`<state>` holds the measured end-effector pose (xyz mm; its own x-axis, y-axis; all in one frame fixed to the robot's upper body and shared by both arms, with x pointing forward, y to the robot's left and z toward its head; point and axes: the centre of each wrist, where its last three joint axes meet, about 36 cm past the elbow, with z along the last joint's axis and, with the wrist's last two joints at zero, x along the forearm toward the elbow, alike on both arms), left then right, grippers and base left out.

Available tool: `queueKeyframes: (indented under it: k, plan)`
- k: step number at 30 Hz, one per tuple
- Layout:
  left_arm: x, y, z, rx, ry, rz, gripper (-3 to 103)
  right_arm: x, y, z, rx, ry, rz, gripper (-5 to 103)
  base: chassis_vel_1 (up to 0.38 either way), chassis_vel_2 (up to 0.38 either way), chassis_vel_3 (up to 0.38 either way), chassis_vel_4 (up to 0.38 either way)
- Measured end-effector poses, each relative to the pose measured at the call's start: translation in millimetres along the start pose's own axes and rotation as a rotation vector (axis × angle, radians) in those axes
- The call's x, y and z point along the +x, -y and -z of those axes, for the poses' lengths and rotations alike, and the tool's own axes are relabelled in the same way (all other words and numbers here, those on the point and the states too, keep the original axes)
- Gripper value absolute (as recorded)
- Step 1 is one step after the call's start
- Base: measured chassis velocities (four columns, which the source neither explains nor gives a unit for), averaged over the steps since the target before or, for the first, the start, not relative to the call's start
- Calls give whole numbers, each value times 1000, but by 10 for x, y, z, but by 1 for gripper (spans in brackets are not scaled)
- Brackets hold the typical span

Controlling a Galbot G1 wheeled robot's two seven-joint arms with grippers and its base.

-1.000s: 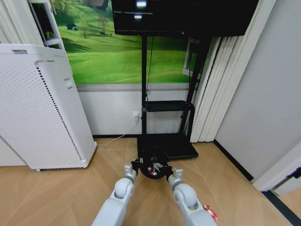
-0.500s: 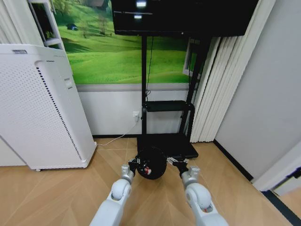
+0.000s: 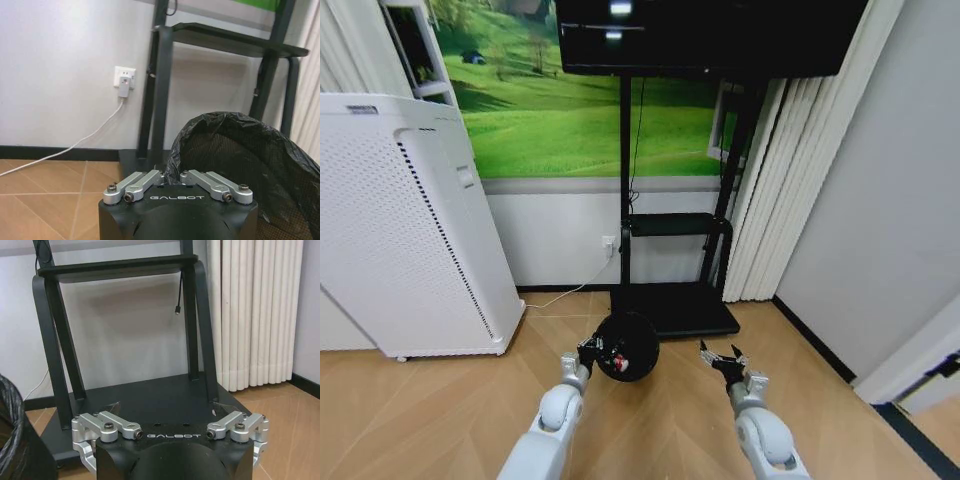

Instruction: Pick up the trash bin and place the garbage on the floor into it.

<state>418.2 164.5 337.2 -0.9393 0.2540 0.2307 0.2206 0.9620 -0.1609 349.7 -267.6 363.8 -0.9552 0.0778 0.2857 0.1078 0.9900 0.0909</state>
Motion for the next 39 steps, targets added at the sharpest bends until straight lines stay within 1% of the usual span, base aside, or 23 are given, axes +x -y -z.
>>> queueKeyframes:
  k: [6,12,14,15,16,18,19,21,22,23,24,25,26,29,30,32,36,37,39]
  plan:
    - [2,51,-24,-1,-5,-4,7,-19,6,-7,-2,-1,6,100,-9,-379,-7,380]
    - [0,85,-45,1,-8,-1,7,-49,37,-65,1,-1,13,100,-9,-490,9,489]
    - [-8,118,-48,3,-9,-3,7,-117,69,-163,16,-18,14,100,-31,-440,45,450]
    - [-13,134,-45,5,-8,-6,7,-177,101,-261,20,-44,7,100,-44,-363,31,413]
    - [-13,134,-45,5,-8,-6,7,-177,101,-261,20,-44,7,100,-44,-363,31,413]
    - [-14,147,-48,6,-8,-6,7,-290,182,-481,33,-102,-12,100,-36,-183,72,88]
    - [-14,147,-48,6,-8,-6,7,-290,182,-481,33,-102,-12,100,-29,-183,90,28]
    - [-4,147,-53,4,-9,-3,7,-381,268,-783,50,-186,-36,100,1,-34,70,1]
    - [-4,147,-53,4,-9,-3,7,-381,268,-783,50,-186,-36,100,1,2,51,1]
    - [2,142,-51,4,-9,0,7,-435,327,-988,69,-232,-50,100,0,0,0,0]
    - [6,138,-44,3,-7,1,7,-456,357,-1091,79,-252,-51,100,35,79,21,3]
    - [10,125,-31,1,-4,2,7,-489,398,-1291,95,-292,-48,100,-2,102,-5,-86]
    - [10,125,-31,1,-4,2,7,-489,398,-1291,95,-292,-48,100,-2,102,-5,-86]
    - [18,101,-18,-2,-2,4,7,-559,420,-1607,100,-356,-35,100,1,74,-13,-95]
    - [18,101,-18,-2,-2,4,7,-559,420,-1607,100,-356,-35,100,6,34,-20,-62]
    - [26,90,-17,-4,-3,3,7,-671,412,-1744,110,-381,-34,100,0,0,0,0]
    - [32,67,-19,-12,-5,-5,7,-904,401,-1801,118,-413,-39,100,0,0,0,0]
    - [32,67,-19,-12,-5,-5,7,-904,401,-1801,118,-413,-39,100,0,0,0,0]
    - [22,55,-1,-12,-1,-6,7,-1063,379,-1838,138,-434,-42,100,0,0,0,0]
